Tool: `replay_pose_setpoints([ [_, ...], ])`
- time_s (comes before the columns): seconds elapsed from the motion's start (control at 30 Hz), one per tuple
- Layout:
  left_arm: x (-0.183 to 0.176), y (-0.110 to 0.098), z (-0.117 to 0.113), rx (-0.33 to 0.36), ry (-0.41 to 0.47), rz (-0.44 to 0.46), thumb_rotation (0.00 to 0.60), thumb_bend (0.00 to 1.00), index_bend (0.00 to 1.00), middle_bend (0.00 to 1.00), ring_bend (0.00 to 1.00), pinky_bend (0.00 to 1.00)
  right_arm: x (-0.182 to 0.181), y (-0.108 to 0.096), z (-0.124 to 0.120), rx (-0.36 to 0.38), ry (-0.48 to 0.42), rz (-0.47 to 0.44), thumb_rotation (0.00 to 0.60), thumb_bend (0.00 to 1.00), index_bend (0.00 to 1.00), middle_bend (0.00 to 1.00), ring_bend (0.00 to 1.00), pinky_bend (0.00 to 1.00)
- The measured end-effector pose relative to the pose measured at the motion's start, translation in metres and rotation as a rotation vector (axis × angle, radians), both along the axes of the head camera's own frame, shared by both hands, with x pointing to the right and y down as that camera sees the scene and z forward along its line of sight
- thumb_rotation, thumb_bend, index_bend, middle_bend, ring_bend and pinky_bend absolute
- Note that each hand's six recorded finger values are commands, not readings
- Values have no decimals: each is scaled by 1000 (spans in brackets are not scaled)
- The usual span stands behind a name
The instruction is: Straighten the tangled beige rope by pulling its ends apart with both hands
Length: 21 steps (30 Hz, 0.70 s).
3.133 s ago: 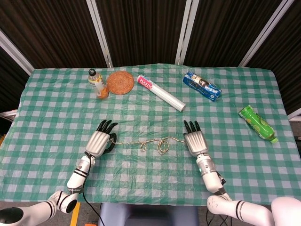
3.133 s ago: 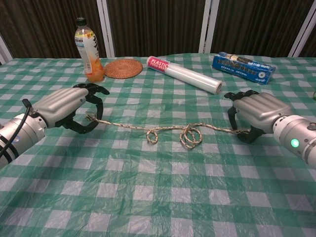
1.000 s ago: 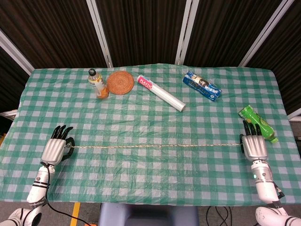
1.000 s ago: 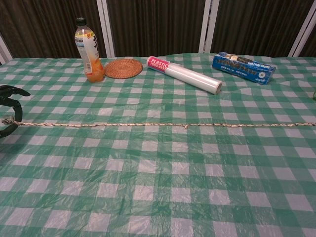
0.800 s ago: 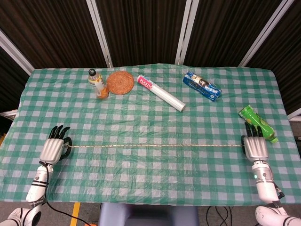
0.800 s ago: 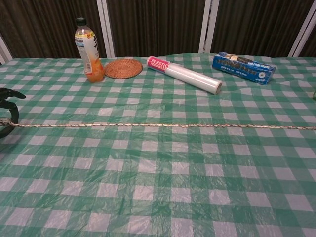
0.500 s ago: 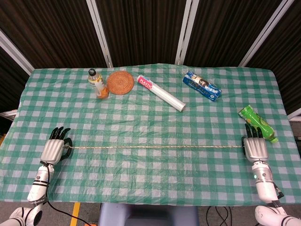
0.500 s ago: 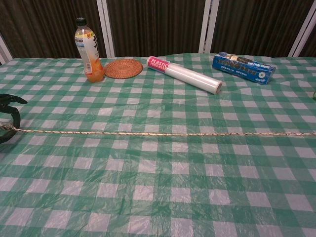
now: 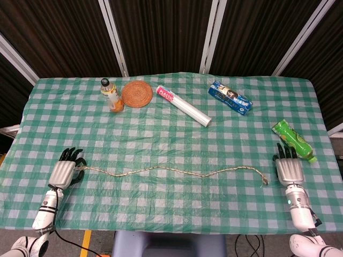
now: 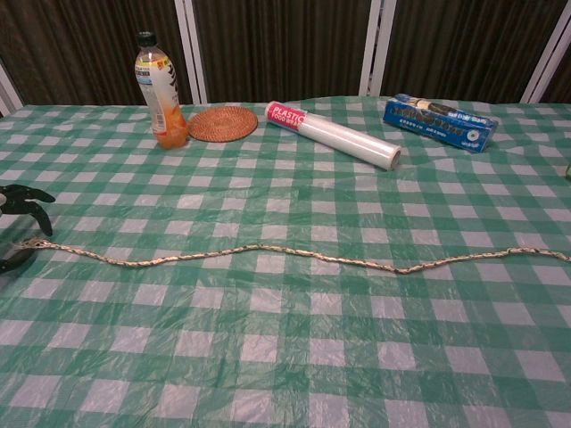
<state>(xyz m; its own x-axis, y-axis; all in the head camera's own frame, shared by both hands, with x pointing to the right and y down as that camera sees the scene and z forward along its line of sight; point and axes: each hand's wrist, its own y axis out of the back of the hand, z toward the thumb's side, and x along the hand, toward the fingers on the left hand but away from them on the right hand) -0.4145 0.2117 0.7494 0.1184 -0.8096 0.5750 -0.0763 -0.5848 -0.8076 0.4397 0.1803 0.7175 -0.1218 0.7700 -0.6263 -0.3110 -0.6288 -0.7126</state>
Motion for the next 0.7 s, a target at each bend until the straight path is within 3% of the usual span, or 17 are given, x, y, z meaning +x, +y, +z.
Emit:
replay_pose_setpoints([
  [0.03,0,1,0,-9,4,0,600,452,4,59,0,50,0,1,0,-5,1,-1,600,610,279,26,0,0],
  [0.17,2,3,-1,-29,23,-1,600,438,0,21,0,56,-2,2,0,-18,-3,-1,600,587,186,3,0,0],
  [0.4,-2,1,-22,-16,82,-31,600,425,0,0,0,72,-4,1,-17,18,-51,21,600,442,43,0,0,0],
  [0.7,-20,0,-100,101,181,-91,600,418,0,0,0,58,-9,7,-83,156,-174,37,600,423,0,0,0,0],
])
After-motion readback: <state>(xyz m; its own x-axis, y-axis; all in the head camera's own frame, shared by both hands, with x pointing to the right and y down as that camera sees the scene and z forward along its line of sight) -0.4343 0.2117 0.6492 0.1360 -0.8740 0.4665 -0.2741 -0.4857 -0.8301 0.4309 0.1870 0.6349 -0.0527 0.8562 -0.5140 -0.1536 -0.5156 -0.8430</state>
